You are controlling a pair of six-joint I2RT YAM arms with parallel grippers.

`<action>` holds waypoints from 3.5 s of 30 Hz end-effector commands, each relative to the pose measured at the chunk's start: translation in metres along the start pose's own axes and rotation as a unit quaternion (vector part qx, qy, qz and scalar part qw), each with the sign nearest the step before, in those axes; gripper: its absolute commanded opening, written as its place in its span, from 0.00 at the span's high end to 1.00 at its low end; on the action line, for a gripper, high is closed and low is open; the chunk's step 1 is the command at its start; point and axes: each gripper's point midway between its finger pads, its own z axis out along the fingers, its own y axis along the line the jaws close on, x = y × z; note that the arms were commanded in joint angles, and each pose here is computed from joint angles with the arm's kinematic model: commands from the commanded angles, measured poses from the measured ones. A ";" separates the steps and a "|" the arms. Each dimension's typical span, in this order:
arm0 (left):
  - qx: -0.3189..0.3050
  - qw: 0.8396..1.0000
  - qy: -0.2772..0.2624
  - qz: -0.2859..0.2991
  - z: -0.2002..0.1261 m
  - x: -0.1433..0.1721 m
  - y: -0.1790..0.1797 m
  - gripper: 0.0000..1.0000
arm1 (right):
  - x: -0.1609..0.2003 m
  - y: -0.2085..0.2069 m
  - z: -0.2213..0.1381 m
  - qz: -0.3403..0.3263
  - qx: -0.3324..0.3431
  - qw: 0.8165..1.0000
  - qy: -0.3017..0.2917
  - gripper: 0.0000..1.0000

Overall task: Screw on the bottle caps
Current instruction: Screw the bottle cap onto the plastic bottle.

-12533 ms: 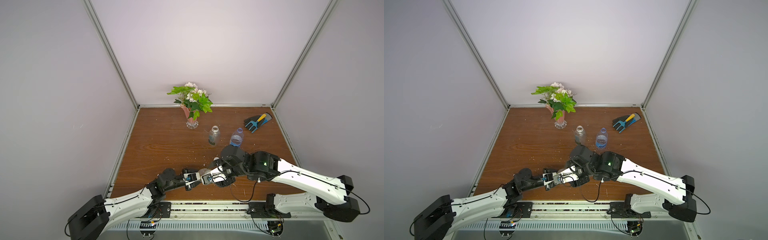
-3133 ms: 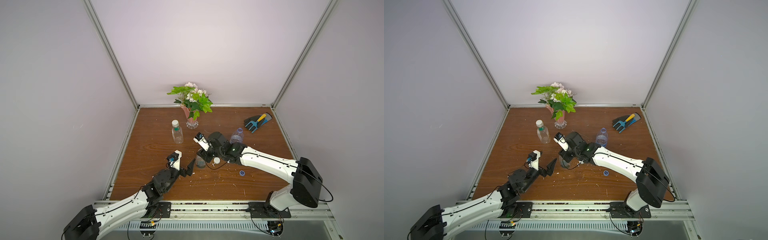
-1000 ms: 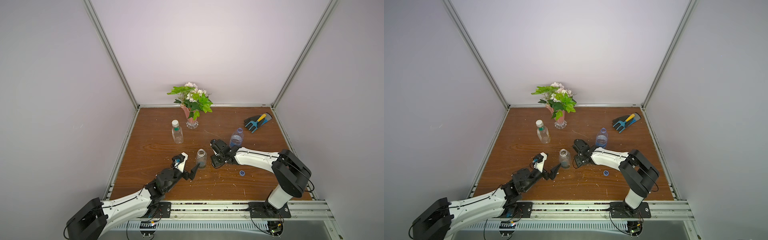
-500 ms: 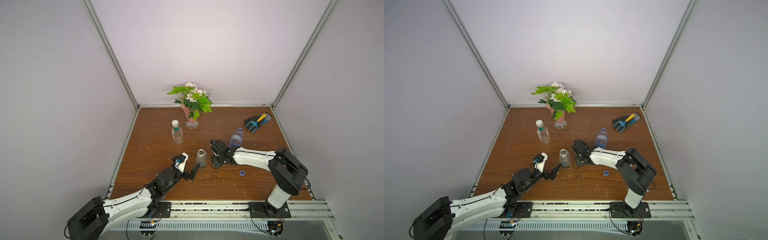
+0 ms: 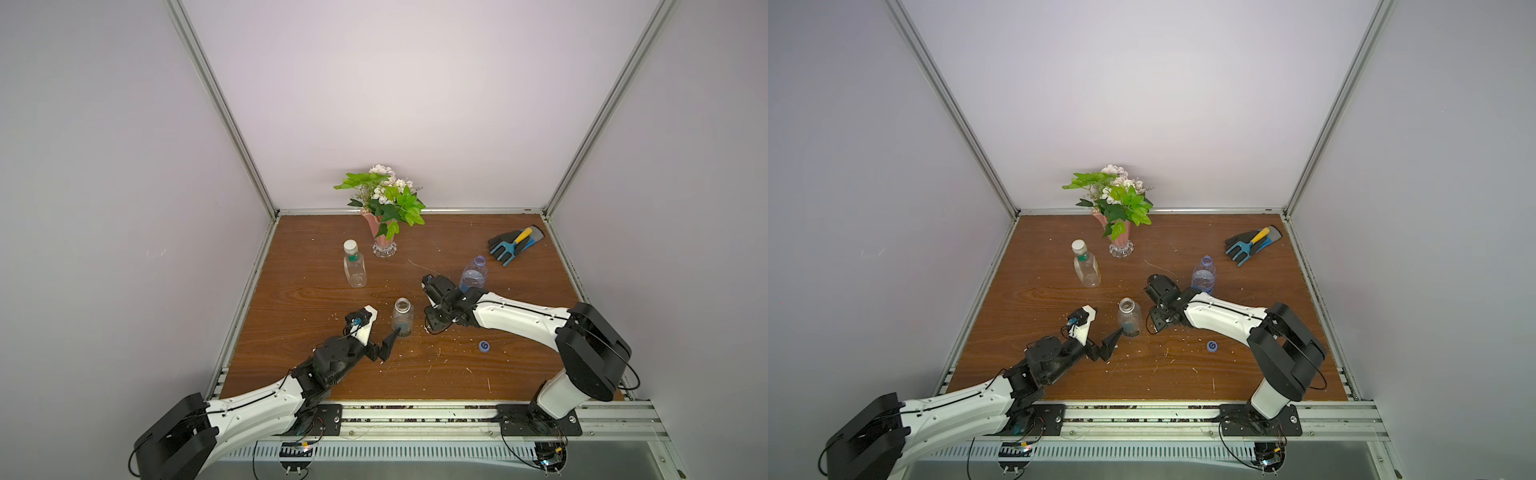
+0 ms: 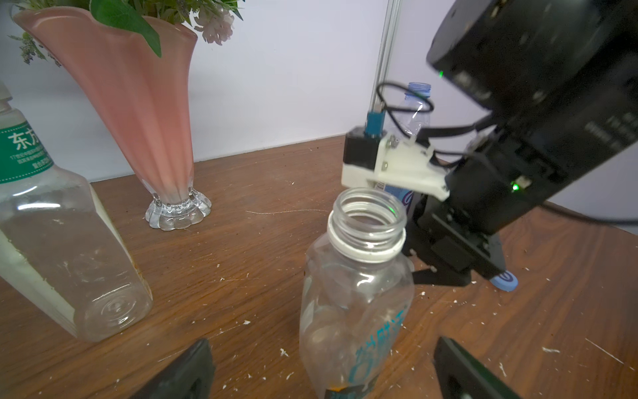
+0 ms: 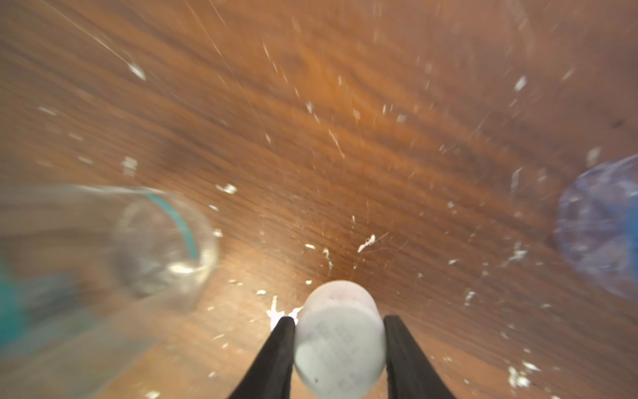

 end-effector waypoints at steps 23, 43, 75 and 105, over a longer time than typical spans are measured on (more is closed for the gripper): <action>0.024 1.000 -0.012 0.007 0.007 -0.012 -0.009 0.00 | -0.108 0.034 -0.178 -0.045 -0.127 0.977 -0.164 0.68; 0.023 1.000 -0.006 0.010 0.008 -0.009 -0.009 0.01 | -0.095 0.087 -0.141 -0.111 -0.151 0.978 -0.093 0.69; 0.023 1.000 0.000 0.012 0.009 -0.006 -0.009 0.01 | -0.078 0.101 -0.101 -0.139 -0.133 0.980 -0.043 0.68; 0.022 1.000 0.007 0.012 0.010 -0.002 -0.008 0.01 | -0.078 0.095 -0.096 -0.162 -0.099 0.981 -0.033 0.66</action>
